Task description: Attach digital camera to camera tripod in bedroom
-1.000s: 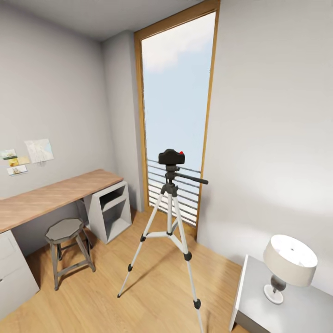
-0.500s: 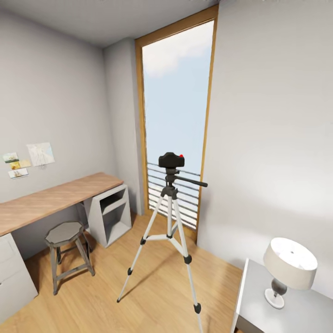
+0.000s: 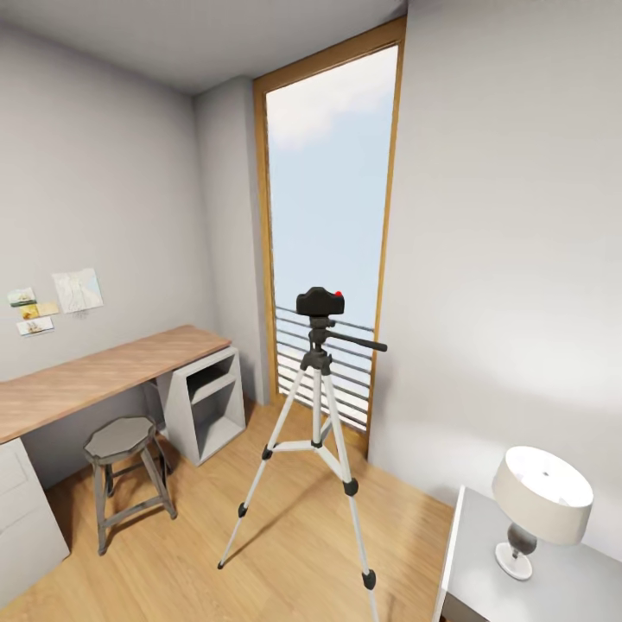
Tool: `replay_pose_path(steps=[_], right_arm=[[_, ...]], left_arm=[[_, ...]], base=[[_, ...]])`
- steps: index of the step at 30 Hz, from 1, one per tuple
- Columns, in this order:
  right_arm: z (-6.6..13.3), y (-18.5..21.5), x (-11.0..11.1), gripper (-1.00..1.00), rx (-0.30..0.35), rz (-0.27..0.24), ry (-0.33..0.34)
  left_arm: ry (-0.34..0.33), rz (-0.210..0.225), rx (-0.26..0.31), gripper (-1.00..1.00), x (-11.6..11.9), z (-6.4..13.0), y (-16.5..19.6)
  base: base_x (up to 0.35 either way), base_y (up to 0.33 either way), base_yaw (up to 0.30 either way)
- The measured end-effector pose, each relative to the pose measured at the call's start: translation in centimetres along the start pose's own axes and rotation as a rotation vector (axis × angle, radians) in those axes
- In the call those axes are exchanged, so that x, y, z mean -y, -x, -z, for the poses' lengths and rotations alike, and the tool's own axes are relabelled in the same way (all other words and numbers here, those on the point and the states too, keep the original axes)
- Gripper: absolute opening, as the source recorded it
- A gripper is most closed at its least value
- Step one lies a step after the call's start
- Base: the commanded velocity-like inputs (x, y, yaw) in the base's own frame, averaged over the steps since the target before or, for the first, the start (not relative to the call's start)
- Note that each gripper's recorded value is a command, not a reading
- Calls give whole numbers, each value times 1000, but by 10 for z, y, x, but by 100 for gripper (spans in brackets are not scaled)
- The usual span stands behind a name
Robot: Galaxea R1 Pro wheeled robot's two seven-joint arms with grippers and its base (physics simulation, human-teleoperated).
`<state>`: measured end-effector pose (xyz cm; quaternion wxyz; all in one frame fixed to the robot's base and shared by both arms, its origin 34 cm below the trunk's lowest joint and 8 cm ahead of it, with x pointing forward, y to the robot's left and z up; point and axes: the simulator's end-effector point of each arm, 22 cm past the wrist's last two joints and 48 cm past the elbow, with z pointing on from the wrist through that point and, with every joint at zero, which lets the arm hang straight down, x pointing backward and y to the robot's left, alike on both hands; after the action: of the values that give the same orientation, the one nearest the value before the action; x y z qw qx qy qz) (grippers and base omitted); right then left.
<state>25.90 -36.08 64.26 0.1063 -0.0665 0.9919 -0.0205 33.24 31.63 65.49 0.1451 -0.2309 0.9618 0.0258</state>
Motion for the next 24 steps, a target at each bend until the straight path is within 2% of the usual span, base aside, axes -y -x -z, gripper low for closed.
replay_pose_path(steps=[24], right_arm=[[0,1,0,100,3,0,0]], left_arm=[[-2,0,4,100,1,0,1]], base=[[0,0,0]])
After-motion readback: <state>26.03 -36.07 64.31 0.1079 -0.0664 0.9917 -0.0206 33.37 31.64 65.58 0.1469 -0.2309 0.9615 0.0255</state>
